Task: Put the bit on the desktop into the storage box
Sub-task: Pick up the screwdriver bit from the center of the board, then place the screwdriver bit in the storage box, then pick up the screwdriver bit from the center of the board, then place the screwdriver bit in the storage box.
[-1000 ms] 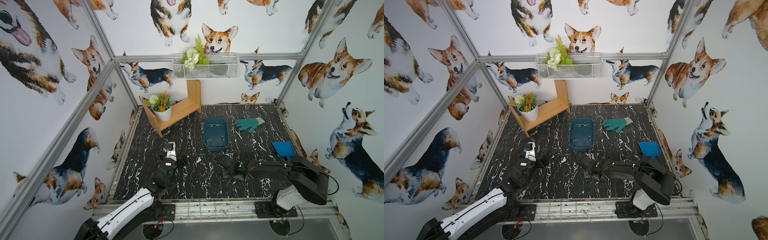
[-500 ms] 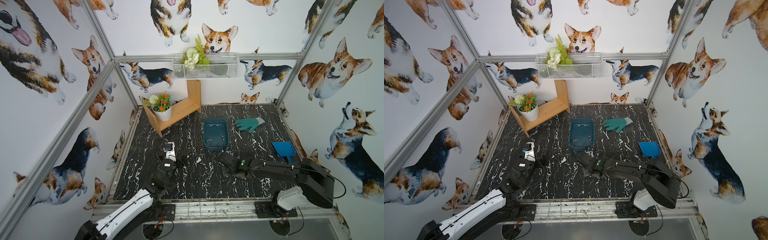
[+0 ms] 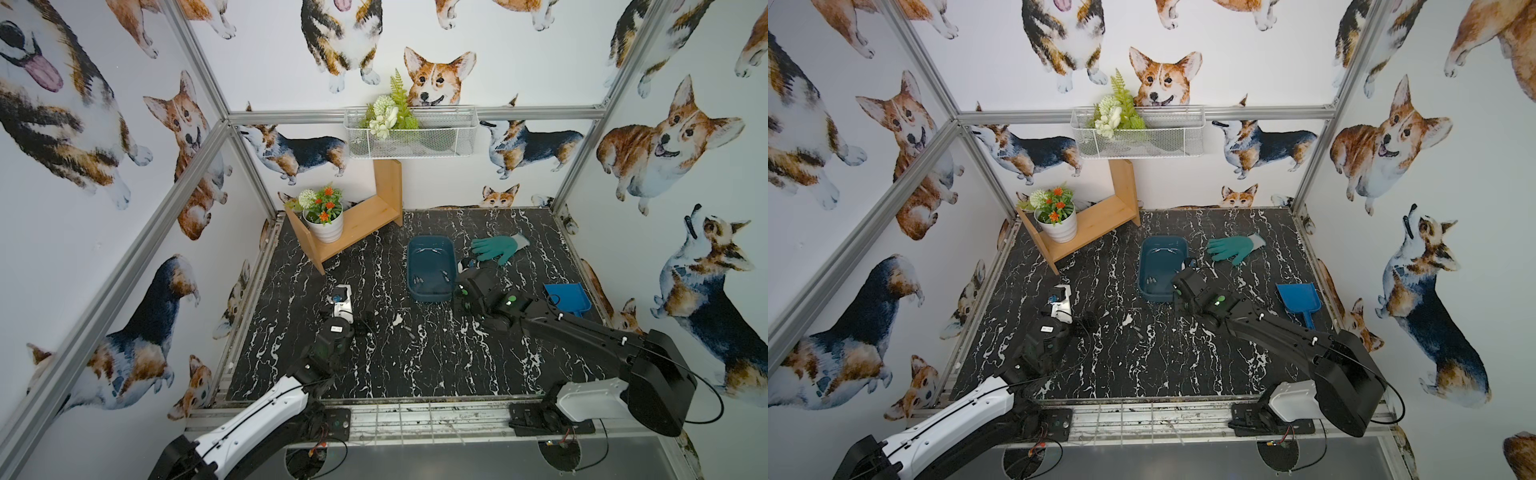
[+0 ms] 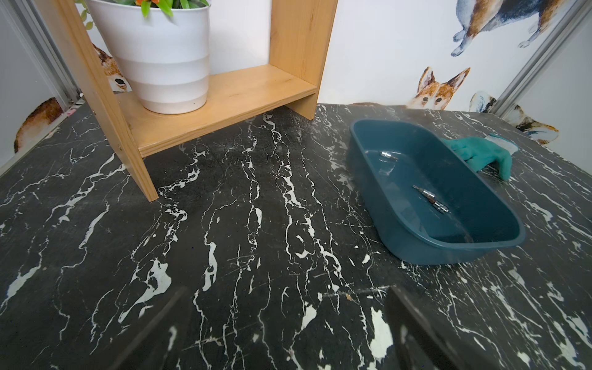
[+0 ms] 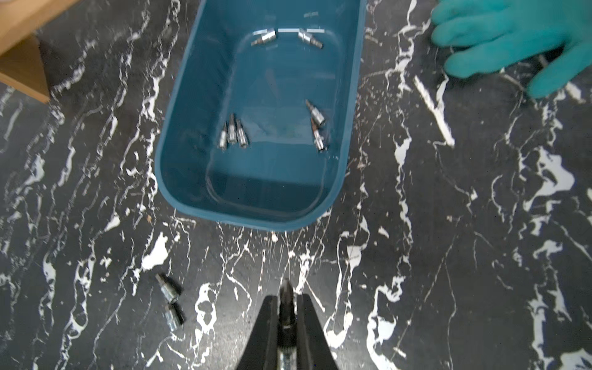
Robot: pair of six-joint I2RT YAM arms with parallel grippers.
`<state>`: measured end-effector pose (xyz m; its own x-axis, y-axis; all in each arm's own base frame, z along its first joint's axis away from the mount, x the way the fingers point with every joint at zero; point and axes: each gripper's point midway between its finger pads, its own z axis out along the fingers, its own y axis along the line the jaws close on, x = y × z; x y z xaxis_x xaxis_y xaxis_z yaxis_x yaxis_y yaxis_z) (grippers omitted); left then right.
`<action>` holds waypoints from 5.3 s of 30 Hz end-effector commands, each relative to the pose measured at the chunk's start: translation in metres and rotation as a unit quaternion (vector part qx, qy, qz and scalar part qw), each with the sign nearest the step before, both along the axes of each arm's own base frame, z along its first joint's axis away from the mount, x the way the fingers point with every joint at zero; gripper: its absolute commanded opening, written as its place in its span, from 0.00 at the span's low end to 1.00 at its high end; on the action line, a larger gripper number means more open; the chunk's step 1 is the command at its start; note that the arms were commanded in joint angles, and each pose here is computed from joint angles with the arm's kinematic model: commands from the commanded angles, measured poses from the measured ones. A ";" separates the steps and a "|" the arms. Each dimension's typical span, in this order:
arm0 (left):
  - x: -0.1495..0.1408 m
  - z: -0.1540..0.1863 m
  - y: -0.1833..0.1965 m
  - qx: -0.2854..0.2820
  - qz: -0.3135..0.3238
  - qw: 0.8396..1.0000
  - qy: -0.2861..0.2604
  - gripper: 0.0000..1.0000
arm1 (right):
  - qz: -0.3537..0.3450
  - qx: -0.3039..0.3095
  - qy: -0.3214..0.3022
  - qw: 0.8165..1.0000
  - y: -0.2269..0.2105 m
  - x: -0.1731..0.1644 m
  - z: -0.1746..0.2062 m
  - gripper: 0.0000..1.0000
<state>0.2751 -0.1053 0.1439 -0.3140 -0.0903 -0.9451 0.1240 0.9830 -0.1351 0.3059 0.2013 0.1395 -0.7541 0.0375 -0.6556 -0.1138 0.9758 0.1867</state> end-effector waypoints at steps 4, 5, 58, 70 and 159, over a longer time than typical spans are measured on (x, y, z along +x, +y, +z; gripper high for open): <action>0.003 0.007 -0.003 -0.002 -0.006 1.000 -0.010 1.00 | 0.025 0.022 -0.052 0.998 0.015 0.053 0.023 0.10; 0.003 0.007 -0.003 -0.002 -0.006 1.000 -0.010 1.00 | 0.026 0.024 -0.056 0.998 0.017 0.060 0.023 0.10; 0.017 -0.018 0.028 -0.058 0.030 0.997 0.039 1.00 | 0.291 -0.038 0.045 0.955 0.148 -0.033 -0.061 0.54; 0.017 -0.018 0.027 -0.059 0.027 0.997 0.039 1.00 | 0.279 -0.066 0.090 0.954 0.144 -0.036 -0.090 0.49; 0.018 -0.023 0.024 -0.056 0.020 0.997 0.046 1.00 | 0.113 -0.049 -0.039 0.992 0.043 0.120 -0.017 0.42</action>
<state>0.2903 -0.0803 0.1132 -0.4235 -0.2038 -0.8827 0.0541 0.9669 -0.2492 0.4202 0.2395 0.1132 -0.7051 -0.2034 -0.6793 -0.3315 0.9414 0.0622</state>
